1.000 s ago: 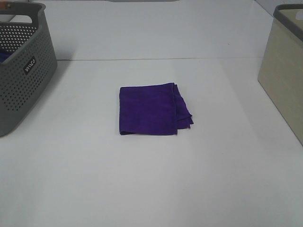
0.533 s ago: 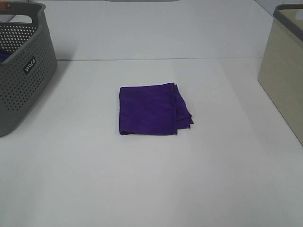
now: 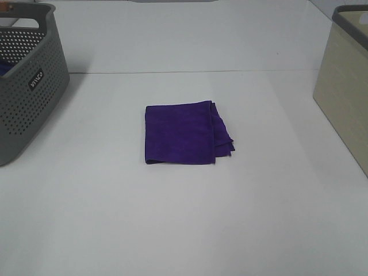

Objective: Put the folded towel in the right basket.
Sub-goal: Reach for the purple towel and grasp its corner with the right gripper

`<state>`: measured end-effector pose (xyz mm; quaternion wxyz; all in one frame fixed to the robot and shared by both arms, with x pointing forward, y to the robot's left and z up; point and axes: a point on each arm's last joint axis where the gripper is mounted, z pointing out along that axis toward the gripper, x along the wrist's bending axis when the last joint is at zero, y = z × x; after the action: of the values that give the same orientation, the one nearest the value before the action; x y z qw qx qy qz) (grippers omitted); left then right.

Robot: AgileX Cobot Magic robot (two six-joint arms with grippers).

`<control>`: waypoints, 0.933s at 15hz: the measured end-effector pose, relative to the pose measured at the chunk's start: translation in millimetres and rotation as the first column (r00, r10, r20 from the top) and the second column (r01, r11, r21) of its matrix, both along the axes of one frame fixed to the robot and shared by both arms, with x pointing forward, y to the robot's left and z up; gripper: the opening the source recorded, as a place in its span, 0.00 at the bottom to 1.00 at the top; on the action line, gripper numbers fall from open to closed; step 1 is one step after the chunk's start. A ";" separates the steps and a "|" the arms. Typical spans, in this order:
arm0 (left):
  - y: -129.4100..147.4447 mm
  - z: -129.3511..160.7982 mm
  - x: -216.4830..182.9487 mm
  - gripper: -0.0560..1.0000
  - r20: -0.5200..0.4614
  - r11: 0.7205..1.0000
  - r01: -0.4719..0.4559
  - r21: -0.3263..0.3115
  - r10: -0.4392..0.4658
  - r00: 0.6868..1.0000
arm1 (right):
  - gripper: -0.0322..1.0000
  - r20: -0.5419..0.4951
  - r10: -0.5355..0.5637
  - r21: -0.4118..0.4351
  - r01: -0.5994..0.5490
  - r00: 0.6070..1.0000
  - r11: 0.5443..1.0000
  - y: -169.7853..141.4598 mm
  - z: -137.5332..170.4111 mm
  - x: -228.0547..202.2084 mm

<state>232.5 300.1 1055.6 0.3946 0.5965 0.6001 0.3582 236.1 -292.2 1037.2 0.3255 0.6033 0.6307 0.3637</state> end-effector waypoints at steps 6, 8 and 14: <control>0.0 0.0 0.0 0.99 0.000 1.000 0.000 0.000 0.000 1.000 | 0.98 0.000 0.001 0.001 -0.001 1.000 1.000 0.1 0.0 0.0; 0.0 0.0 0.0 0.99 0.000 1.000 0.000 0.000 0.000 1.000 | 0.99 0.000 0.001 0.001 -0.001 1.000 1.000 0.1 0.0 0.0; 0.0 0.0 0.0 0.99 0.000 1.000 0.000 0.000 0.000 1.000 | 0.99 0.000 0.001 0.001 -0.001 1.000 1.000 0.1 0.0 0.0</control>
<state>232.5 300.1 1055.6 0.3946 0.5965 0.6001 0.3582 236.1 -292.1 1037.2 0.3251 0.6032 0.6307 0.3641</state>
